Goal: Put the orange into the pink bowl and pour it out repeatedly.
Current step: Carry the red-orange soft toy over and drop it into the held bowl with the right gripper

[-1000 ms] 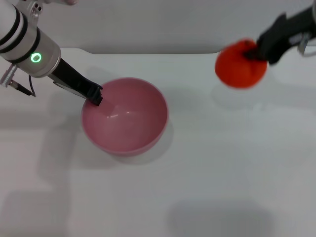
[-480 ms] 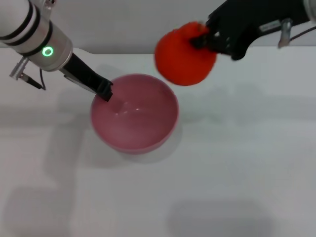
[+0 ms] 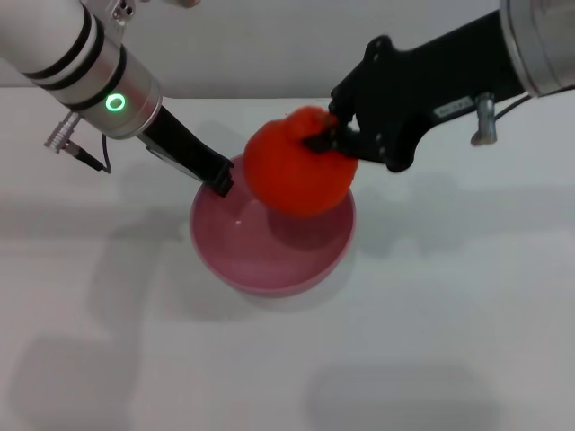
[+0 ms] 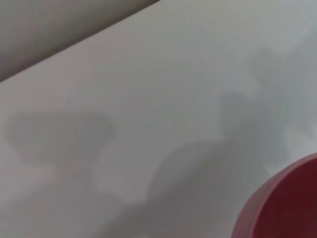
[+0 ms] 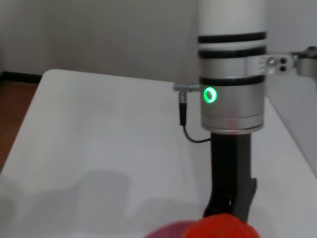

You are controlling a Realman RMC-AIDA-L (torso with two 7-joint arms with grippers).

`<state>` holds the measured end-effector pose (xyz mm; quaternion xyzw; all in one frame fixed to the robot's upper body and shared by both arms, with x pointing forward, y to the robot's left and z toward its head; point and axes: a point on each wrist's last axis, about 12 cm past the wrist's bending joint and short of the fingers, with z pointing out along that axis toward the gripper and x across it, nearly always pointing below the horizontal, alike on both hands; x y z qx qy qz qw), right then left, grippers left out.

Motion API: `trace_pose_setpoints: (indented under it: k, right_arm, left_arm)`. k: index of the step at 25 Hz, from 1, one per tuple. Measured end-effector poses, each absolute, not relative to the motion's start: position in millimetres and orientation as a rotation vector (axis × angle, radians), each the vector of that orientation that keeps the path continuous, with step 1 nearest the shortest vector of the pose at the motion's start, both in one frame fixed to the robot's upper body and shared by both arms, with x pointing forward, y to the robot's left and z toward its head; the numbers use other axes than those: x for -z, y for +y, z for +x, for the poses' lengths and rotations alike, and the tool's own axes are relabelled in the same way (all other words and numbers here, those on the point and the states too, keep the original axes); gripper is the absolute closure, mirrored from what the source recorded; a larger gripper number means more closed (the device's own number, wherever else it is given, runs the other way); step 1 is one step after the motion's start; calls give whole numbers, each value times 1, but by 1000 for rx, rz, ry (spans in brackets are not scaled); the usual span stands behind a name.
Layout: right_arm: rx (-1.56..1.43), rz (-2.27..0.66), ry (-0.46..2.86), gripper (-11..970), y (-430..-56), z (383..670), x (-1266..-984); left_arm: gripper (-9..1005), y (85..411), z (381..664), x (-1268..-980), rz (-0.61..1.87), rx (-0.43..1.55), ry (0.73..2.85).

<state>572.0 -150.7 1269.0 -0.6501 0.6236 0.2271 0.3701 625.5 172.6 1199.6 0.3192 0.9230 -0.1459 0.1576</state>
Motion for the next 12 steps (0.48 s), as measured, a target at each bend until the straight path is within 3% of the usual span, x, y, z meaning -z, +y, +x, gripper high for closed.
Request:
trace_pose_setpoints:
  k: [7,12]
  right_arm:
    - [-591,-1668,1600,794,-146,573,-1263]
    - [-592,-1636,1594,680,-147,575,-1263]
  left_arm:
    - [950,173,625,-1199,914,419,2643]
    - [950,171,623,-1198,930,428,2644]
